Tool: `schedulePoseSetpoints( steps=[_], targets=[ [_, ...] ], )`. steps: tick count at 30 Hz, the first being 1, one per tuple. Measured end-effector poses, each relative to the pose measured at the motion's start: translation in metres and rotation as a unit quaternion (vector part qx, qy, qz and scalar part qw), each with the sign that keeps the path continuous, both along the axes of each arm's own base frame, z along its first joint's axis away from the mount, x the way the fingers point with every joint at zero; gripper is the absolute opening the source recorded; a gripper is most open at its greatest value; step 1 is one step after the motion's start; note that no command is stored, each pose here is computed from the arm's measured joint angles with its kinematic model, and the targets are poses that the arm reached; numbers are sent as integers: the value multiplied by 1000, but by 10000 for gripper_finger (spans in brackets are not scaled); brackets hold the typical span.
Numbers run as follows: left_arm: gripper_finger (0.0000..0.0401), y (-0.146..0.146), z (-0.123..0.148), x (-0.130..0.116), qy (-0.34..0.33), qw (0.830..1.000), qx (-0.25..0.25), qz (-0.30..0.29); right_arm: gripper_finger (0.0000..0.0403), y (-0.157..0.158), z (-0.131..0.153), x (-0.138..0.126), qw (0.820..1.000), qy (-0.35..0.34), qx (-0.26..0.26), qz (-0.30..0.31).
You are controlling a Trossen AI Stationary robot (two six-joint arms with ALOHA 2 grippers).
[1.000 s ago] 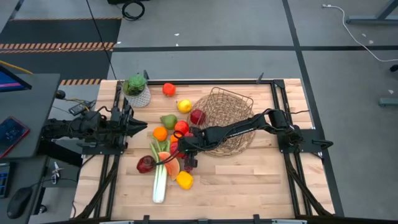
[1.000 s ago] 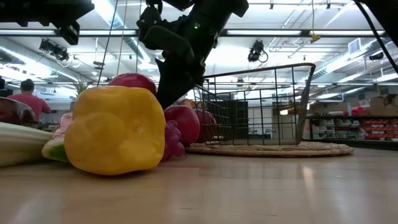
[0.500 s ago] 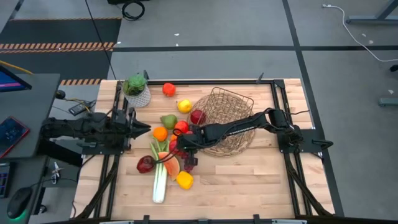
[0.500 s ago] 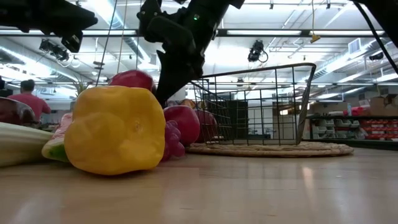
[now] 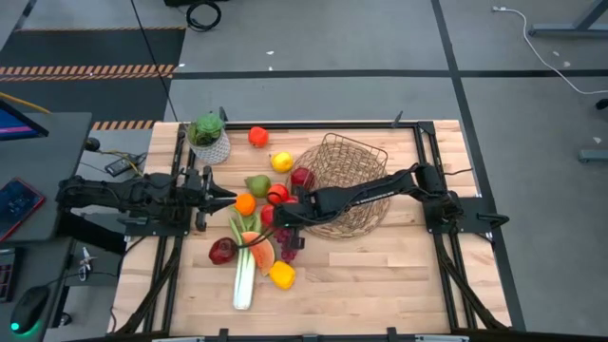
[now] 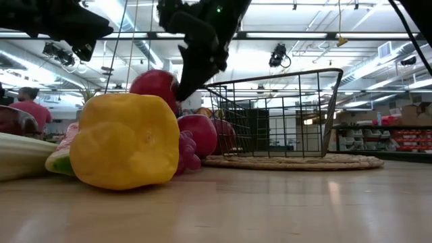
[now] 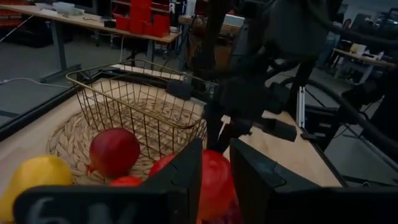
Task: Build produce basket
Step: Put the red apple into the gold wire basket
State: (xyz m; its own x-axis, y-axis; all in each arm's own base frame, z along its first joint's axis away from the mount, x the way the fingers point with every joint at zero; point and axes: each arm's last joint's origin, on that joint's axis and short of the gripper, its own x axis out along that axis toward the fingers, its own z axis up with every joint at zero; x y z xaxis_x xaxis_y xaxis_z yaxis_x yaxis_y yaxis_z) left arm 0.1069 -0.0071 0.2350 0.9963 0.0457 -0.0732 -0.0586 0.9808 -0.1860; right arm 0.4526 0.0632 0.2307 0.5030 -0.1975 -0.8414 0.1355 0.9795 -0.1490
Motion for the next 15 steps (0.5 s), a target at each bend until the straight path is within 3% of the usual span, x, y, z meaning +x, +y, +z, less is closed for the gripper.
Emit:
schedulePoseSetpoints(
  steps=[9, 15],
  targets=[
    [93, 0, 2, 0, -13, 1000, -8, 0, 1, 13, 25, -16, 991, -13, -129, -19],
    [94, 0, 3, 0, -17, 1000, -11, 1, 0, 29, 30, -23, 968, -12, -248, -18]
  ],
)
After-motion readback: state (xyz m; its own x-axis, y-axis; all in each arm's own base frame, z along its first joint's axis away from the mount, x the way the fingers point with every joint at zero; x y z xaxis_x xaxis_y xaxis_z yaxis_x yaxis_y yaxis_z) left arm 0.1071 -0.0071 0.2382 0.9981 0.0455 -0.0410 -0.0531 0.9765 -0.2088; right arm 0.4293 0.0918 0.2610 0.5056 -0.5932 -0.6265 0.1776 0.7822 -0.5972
